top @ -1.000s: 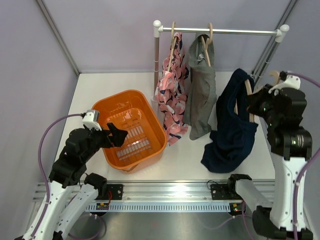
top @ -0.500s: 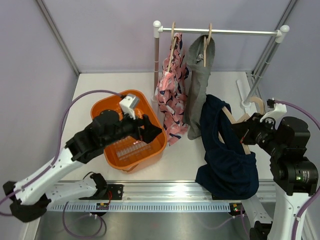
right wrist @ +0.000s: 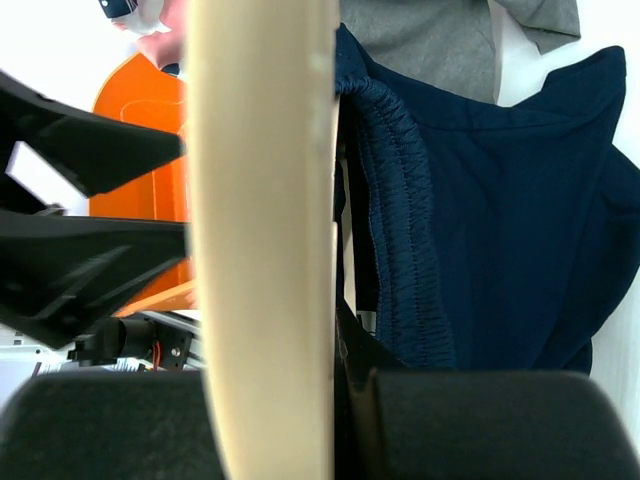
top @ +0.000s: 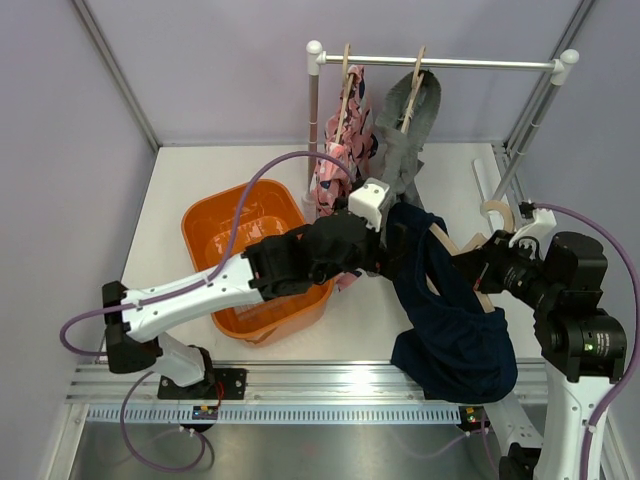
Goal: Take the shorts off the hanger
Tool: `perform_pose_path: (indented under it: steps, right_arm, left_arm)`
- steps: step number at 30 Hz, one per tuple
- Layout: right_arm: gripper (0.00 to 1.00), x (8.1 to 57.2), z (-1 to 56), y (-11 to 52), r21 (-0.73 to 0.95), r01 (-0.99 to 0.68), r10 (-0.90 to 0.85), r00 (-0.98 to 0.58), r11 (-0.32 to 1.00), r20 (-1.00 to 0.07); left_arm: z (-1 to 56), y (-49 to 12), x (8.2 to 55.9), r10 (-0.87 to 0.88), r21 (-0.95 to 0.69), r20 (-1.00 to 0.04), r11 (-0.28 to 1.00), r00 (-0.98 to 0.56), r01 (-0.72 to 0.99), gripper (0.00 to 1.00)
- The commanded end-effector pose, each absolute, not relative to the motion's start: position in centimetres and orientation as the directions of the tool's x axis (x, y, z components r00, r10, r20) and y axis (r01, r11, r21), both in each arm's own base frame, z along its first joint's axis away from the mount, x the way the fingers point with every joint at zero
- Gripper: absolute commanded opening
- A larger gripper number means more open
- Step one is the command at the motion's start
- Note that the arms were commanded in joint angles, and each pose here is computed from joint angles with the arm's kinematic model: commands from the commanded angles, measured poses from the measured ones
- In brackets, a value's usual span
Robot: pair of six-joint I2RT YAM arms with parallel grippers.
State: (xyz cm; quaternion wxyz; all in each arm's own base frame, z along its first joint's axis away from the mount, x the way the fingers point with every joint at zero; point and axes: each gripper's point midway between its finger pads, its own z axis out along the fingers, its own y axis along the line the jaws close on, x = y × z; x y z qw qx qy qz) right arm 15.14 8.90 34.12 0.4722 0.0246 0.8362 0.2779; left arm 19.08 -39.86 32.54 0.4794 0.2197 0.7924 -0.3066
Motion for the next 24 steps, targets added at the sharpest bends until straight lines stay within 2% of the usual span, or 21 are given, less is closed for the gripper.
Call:
perform_pose_path:
  steps: [1,8,18,21,24]
  right_arm:
    - [0.0,15.8,36.7,9.6,0.48,-0.299,0.294,-0.498,0.825,-0.816]
    - [0.0,16.5,37.1,9.3,0.473,-0.291,0.291,-0.497,0.832,-0.818]
    - [0.0,16.5,38.1,9.6,0.477,-0.311,0.293,-0.488,0.822,-0.822]
    - [0.0,16.1,38.7,9.7,0.474,-0.316,0.294,-0.477,0.822,-0.828]
    - [0.0,15.8,39.0,9.7,0.472,-0.322,0.293,-0.472,0.821,-0.832]
  left_arm:
    - [36.7,-41.4,20.6,-0.056,-0.295,-0.924,0.734,-0.378,0.611,0.99]
    - [37.0,-44.2,19.9,-0.078,-0.297,-0.936,0.697,-0.343,0.652,0.99]
    - [34.1,-46.8,21.3,-0.008,-0.241,-0.935,0.745,-0.354,0.621,0.98]
    - [33.4,-46.6,22.3,-0.005,-0.217,-0.939,0.785,-0.345,0.581,0.9]
    - [33.6,-45.8,23.3,-0.02,-0.19,-0.951,0.824,-0.308,0.533,0.69]
